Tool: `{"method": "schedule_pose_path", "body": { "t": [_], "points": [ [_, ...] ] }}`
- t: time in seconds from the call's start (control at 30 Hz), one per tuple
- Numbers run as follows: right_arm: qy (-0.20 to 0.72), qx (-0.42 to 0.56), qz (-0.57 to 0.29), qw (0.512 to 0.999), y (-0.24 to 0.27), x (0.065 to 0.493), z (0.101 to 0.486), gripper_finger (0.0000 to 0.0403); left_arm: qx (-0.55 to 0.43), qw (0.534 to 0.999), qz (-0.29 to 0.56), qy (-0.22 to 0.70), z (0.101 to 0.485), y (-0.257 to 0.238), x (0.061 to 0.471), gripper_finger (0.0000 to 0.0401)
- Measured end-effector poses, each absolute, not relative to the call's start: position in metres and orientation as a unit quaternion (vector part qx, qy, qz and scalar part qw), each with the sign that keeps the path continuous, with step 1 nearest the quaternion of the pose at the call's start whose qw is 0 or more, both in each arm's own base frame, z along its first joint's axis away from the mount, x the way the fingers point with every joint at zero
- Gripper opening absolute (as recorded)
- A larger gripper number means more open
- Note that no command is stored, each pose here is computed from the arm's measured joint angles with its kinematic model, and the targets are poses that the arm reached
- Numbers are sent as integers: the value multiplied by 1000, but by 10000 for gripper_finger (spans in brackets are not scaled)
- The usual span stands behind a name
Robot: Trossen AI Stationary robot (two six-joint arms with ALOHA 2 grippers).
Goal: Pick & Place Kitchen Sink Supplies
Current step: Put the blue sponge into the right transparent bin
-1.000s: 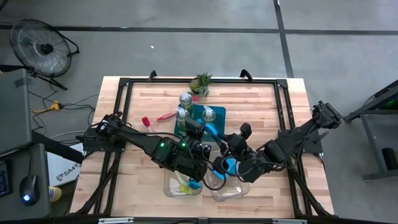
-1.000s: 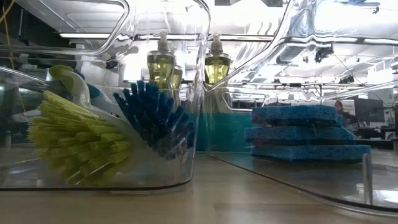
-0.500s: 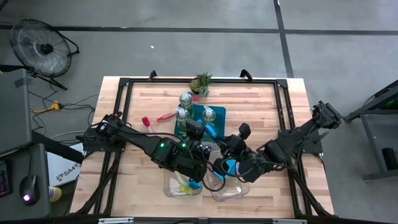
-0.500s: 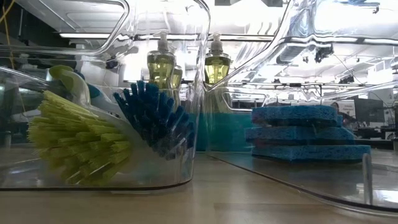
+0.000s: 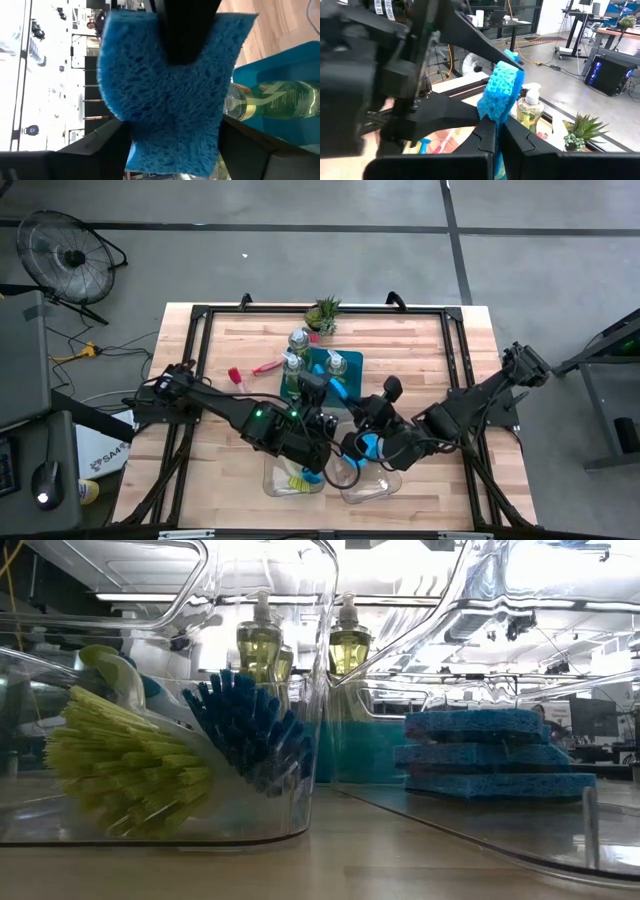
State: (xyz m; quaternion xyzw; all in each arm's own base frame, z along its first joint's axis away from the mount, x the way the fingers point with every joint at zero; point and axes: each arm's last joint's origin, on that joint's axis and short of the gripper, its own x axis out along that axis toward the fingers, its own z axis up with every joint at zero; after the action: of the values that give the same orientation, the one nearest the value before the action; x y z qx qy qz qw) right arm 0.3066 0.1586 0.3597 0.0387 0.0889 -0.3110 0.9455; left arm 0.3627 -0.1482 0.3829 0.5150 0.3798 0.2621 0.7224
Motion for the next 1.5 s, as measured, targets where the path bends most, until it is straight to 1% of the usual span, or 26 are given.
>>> {"method": "schedule_pose_path", "body": {
  "t": [0.2,0.4,0.87,1.17,1.33,1.5],
  "points": [
    [90,41,-312,945,155,308,360,1,526,718,256,378,390,-149,355,266],
    [90,48,-313,944,150,309,362,1,540,712,242,378,400,-153,337,266],
    [101,54,-307,945,140,316,360,0,563,694,246,375,408,-155,321,266],
    [112,63,-299,946,128,317,363,0,578,691,250,355,421,-162,300,266],
    [114,63,-307,943,115,307,374,0,562,712,270,323,435,-166,277,266],
    [118,78,-322,936,98,288,387,0,485,769,276,311,446,-152,250,266]
  ]
}}
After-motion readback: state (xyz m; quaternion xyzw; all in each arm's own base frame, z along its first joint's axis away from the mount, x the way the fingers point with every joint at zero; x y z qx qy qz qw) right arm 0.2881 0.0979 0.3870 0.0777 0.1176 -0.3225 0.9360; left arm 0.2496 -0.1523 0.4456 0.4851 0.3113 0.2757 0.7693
